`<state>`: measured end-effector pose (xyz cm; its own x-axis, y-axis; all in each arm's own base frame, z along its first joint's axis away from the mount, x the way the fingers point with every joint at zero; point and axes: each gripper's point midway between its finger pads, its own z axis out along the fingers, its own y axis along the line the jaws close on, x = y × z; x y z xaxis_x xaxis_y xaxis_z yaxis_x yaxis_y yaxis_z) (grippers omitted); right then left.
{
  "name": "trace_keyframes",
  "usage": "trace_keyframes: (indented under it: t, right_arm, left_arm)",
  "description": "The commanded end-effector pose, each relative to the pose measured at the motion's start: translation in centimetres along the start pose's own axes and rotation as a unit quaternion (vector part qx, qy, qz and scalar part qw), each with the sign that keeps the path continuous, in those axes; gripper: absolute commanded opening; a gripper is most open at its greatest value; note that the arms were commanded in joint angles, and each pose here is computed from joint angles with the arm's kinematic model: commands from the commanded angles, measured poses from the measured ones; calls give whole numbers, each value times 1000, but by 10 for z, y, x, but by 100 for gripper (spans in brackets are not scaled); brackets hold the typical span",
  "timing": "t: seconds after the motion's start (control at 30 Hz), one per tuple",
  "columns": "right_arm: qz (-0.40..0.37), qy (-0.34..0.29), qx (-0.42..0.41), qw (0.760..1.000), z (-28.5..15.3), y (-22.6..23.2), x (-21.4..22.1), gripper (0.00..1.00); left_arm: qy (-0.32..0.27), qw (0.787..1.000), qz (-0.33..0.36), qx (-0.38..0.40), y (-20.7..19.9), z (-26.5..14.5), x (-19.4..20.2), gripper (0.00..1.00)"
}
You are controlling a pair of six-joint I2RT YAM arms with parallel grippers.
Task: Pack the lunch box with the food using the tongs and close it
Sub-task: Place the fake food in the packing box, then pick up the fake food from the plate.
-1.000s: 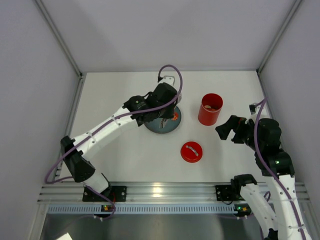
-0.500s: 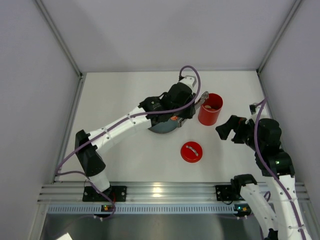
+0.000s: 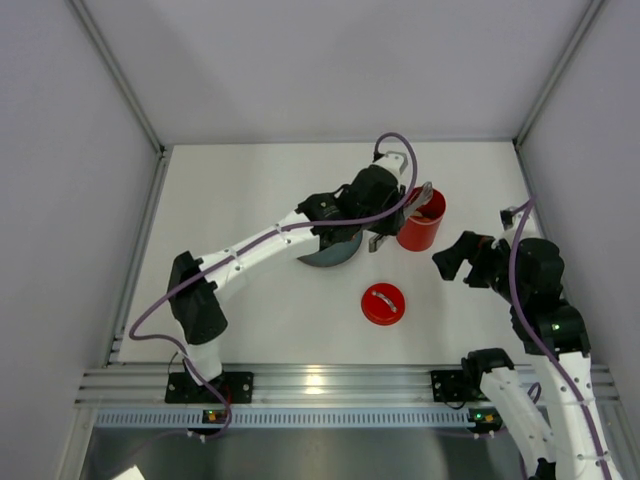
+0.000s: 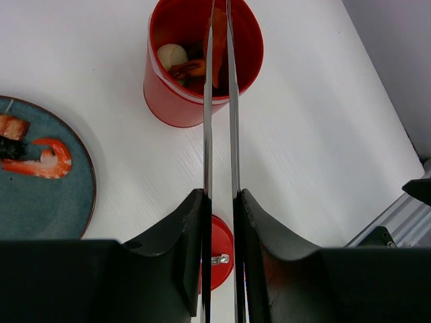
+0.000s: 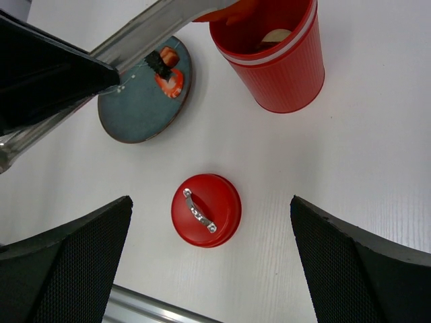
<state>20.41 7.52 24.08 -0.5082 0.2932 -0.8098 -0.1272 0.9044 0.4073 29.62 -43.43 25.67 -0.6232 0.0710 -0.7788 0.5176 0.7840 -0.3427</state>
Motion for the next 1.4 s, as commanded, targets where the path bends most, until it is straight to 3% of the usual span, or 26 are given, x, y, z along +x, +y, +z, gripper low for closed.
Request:
trace_keyframes:
  t: [0.0,0.2,0.57,0.9,1.1,1.23,1.37]
  right_arm:
    - [-12,-32,-1,999,-11,5,-19,99]
    - [-13,-31,0,999,-11,4,-18,99]
    - [-13,-30,0,999,-10,3,-17,100]
    - [-13,-32,-1,999,-11,5,-19,100]
    - [-15,-31,-1,999,-10,4,-18,100]
    - [-13,-32,-4,999,-9,5,-20,99]
    - [-12,-32,-8,999,-8,7,-21,99]
  left_arm:
    - [-46,999,-2,18,-14,2,-27,27]
    - [-37,999,2,14,-12,10,-21,39]
    - [-45,999,9,17,-14,5,-27,44]
    - [-109,994,8,-13,-1,-56,-65,44]
    - [-135,985,-5,-107,42,-101,-71,47]
    - [-108,971,-10,-213,89,-115,-46,49]
    - [-69,965,-38,-249,127,-104,-19,50]
